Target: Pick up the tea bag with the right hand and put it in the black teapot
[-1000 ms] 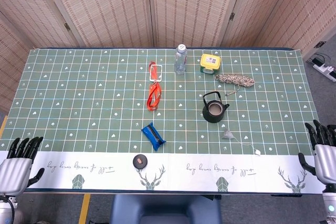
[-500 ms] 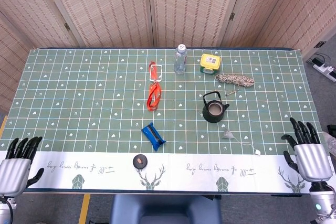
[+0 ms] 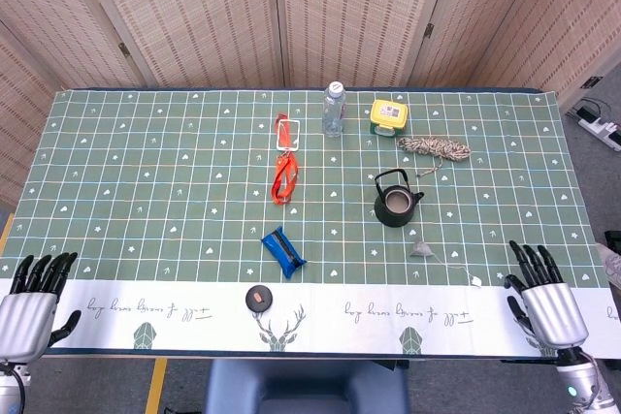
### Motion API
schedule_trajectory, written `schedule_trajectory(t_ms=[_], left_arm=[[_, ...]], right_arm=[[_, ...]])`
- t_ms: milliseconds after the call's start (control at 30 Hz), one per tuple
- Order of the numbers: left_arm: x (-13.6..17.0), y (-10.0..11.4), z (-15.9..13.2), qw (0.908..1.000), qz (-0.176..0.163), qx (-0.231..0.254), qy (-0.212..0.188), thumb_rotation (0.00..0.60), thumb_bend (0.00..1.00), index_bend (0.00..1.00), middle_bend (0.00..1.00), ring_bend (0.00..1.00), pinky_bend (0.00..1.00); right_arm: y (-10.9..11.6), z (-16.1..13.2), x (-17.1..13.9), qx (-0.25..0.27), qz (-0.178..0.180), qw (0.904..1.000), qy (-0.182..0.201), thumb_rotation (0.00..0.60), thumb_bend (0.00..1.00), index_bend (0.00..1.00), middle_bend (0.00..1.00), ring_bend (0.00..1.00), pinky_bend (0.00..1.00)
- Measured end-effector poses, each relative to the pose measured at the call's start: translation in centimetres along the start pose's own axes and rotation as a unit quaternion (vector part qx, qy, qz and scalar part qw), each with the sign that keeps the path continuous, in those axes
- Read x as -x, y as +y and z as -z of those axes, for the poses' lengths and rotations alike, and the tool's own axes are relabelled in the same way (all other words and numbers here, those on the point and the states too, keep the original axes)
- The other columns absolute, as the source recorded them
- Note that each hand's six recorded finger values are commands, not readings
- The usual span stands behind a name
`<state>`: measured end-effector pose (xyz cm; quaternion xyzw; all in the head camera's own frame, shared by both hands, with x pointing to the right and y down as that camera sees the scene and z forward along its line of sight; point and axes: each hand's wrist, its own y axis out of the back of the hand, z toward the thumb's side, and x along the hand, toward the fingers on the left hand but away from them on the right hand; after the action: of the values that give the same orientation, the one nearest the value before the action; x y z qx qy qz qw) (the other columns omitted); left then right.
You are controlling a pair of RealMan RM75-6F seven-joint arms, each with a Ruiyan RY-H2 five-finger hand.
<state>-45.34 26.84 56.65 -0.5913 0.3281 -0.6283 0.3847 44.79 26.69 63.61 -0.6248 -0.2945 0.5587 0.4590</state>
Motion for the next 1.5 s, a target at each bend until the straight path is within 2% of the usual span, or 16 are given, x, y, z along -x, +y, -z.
schedule_trajectory(t_ms=[133, 267, 567, 933, 1500], left_arm=[[0.0, 0.0, 0.1, 1.0, 0.0, 0.001, 0.002, 0.6, 0.27, 0.0, 0.07, 0.06, 0.02], [0.0, 0.1, 0.1, 1.0, -0.001, 0.003, 0.003, 0.6, 0.27, 0.0, 0.07, 0.06, 0.02], [0.0, 0.1, 0.1, 1.0, -0.003, 0.0, 0.004, 0.6, 0.27, 0.0, 0.08, 0.06, 0.02], [0.0, 0.3, 0.1, 0.9999, -0.009, -0.002, 0.006, 0.6, 0.27, 0.01, 0.08, 0.06, 0.02], [0.2, 0.5, 0.1, 0.9999, -0.015, -0.003, 0.007, 0.6, 0.27, 0.01, 0.08, 0.06, 0.02]], right_arm=[[-1.8, 0.1, -0.2, 0.02, -0.015, 0.9997, -0.005, 0.6, 0.41, 0.48, 0.0, 0.0, 0.0], [-3.9, 0.5, -0.2, 0.022, -0.048, 0.9985, -0.016, 0.6, 0.41, 0.48, 0.0, 0.0, 0.0], [-6.1, 0.7, 0.8, 0.021, -0.072, 0.9969, -0.025, 0.6, 0.41, 0.47, 0.0, 0.0, 0.0], [-6.7, 0.3, 2.2, 0.02, -0.057, 0.9977, -0.03, 0.6, 0.41, 0.47, 0.0, 0.0, 0.0], [-7.3, -0.8, 4.1, 0.02, -0.058, 0.9979, -0.022, 0.6, 0.41, 0.46, 0.0, 0.0, 0.0]])
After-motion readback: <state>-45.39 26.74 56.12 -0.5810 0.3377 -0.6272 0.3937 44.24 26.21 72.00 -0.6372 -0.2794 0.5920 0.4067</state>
